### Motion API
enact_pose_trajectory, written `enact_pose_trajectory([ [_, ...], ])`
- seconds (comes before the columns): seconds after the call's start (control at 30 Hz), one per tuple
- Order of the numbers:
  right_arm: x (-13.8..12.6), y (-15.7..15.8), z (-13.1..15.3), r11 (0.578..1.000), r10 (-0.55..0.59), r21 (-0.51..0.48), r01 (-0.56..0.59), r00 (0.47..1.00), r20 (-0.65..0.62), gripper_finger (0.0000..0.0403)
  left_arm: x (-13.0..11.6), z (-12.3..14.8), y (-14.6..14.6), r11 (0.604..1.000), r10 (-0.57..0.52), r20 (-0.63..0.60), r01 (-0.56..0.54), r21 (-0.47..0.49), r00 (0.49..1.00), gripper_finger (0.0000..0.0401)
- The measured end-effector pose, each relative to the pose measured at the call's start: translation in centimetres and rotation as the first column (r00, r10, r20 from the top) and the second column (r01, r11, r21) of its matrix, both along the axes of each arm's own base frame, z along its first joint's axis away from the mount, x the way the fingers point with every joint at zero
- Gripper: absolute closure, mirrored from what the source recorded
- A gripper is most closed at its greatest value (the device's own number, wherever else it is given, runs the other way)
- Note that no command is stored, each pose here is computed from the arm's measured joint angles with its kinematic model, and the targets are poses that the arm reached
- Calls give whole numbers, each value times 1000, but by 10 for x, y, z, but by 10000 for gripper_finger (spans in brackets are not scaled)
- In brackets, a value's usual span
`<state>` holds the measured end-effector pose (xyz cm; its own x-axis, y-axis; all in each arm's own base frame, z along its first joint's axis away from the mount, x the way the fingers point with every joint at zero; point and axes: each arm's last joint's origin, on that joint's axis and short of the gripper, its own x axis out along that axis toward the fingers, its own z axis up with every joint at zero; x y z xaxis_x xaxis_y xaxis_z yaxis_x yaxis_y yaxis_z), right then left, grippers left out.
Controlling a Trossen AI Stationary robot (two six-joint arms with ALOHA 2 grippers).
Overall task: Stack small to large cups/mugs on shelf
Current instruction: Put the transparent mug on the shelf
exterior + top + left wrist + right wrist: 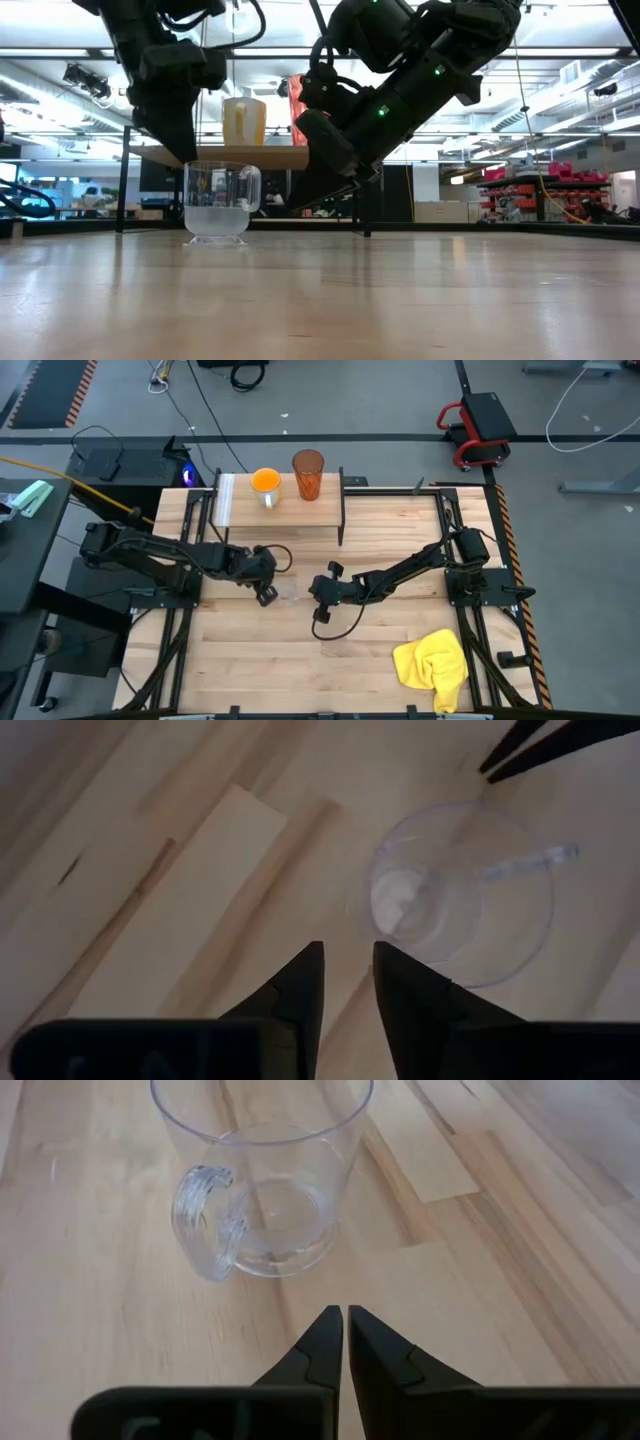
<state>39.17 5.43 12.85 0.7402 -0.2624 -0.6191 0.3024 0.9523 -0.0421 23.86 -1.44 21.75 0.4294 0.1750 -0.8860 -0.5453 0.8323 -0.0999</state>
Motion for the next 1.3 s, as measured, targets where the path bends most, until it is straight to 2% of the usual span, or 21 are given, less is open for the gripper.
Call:
enact_pose_trajectory([
  [0.6,0,0,0,1000,0,0,0,1000,4,373,6,-2,-2,999,-24,40,26,-46,999,295],
  [1.3,2,0,2,1000,13,-3,-12,1000,27,373,16,-18,-3,999,-32,2,32,-43,999,294],
])
